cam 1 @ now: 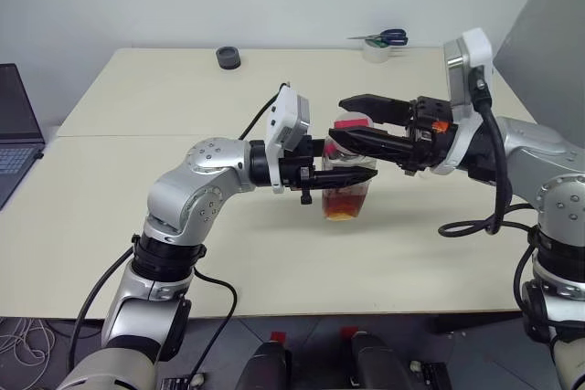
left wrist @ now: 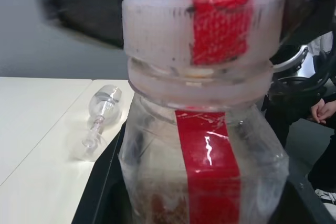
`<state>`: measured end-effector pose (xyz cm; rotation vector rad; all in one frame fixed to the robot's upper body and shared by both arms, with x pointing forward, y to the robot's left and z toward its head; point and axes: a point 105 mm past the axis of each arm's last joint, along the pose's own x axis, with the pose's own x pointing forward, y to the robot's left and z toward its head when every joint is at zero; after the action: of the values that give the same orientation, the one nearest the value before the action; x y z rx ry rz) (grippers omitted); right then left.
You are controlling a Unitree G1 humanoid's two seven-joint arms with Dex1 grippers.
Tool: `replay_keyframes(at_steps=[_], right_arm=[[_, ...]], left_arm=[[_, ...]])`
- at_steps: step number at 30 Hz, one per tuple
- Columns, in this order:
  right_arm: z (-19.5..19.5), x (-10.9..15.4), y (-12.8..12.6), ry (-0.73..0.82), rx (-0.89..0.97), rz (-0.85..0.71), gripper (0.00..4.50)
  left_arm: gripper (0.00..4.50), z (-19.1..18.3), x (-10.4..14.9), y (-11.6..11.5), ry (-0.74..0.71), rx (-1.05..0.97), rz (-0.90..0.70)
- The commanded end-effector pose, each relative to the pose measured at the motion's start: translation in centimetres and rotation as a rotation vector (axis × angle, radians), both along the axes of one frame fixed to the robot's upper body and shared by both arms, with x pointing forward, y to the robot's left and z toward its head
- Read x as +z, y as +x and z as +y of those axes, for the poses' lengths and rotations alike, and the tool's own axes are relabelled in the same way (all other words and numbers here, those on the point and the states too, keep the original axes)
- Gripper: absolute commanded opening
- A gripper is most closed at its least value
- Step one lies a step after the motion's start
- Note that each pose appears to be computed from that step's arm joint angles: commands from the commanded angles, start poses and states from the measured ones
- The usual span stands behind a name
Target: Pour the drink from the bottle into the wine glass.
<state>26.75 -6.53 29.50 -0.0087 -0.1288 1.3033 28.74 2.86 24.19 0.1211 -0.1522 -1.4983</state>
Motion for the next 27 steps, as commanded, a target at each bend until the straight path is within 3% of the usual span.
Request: replay_keyframes(at_steps=[1, 5, 11, 14, 18, 21, 27], right_arm=[[-0.2, 1.3, -0.1, 0.022, -0.012, -0.053, 1.82], [-0.3, 2.0, 0.1, 0.043, -0.033, -0.081, 1.82], [-1.6, 4.7, 2.2, -0.014, -0.228, -0.367, 1.82], [-2.7, 6.3, 3.1, 0.176, -0.246, -0.191, 1.82], [-4.5, 5.7, 3.8, 0.275, -0.290, -0.041, 1.82], [-6.3, 3.5, 4.8, 0.280, -0.424, 0.013, 1.82], [-13.0, -10.2, 6.8, -0.032, -1.000, 0.135, 1.82]], left_arm=[[1.82, -0.1, 1.8, -0.7, -0.030, -0.024, -0.076], [1.82, -0.2, 1.8, -0.7, -0.030, -0.029, -0.076], [1.82, -0.4, 1.6, -1.0, -0.030, -0.040, -0.071], [1.82, -0.4, 1.6, -1.0, -0.029, -0.042, -0.071], [1.82, -0.5, 1.6, -1.1, -0.031, -0.046, -0.073], [1.82, -0.6, 1.6, -1.2, -0.033, -0.047, -0.073], [1.82, -0.5, 1.5, -1.4, -0.030, -0.045, -0.069]])
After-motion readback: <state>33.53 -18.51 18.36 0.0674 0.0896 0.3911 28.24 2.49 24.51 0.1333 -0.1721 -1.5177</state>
